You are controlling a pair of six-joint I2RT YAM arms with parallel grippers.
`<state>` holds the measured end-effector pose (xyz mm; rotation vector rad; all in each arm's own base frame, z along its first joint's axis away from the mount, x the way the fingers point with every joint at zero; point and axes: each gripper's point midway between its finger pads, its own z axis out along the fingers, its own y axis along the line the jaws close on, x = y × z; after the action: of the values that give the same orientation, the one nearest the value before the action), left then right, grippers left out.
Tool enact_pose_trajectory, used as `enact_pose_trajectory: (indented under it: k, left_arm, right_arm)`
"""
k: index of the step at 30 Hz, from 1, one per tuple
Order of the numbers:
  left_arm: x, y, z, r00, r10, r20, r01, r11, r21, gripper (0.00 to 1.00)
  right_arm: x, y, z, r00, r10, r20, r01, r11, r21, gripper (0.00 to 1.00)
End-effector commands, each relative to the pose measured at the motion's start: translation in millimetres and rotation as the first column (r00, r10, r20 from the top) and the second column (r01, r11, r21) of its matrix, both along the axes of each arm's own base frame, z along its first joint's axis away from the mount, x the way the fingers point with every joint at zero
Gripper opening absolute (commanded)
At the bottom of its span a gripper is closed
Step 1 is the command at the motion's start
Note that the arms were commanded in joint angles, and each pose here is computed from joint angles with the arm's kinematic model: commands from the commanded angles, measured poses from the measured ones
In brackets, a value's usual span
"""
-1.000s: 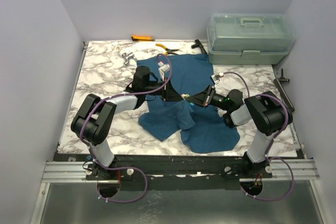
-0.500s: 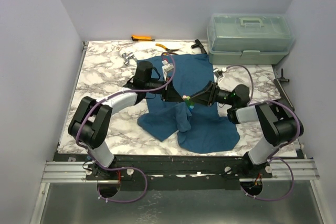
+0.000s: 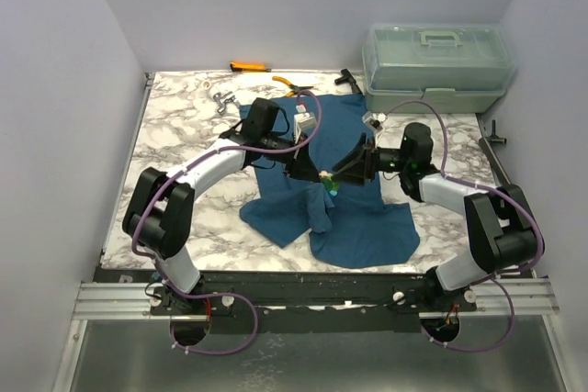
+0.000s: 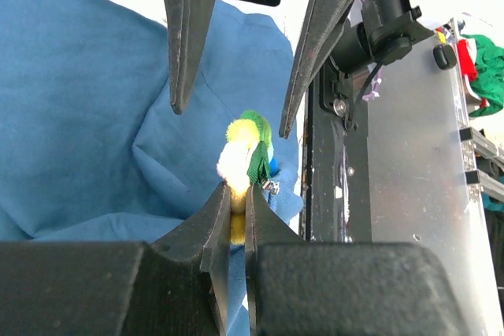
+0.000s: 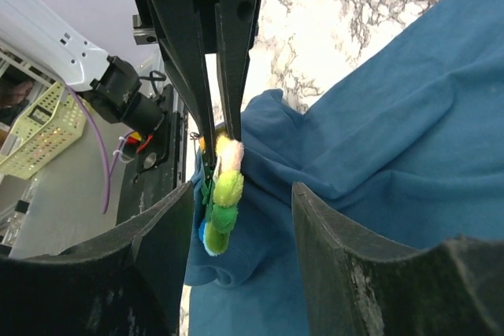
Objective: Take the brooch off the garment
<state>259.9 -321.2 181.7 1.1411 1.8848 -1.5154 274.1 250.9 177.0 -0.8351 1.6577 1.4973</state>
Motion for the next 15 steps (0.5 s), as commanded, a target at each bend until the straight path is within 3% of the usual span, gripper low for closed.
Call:
enact_pose_trajectory:
  k: [1,15]
  left_arm:
    - [-9.2,-5.5,-8.1,0.998,-0.048,-0.03,0.048,0.999,0.014,0.0]
    - [-13.7,-17.7,-12.4,0.995,-0.066,-0.071,0.068,0.997,0.027,0.0]
  right_arm:
    - [-10.4,-2.7,-2.7,0.999,0.042,0.018,-0.041,0.999,-0.027,0.56]
    - [-15.4,5.4,-25.0,0.999,0.038,0.002,-0.037,0.994,-0.102,0.6]
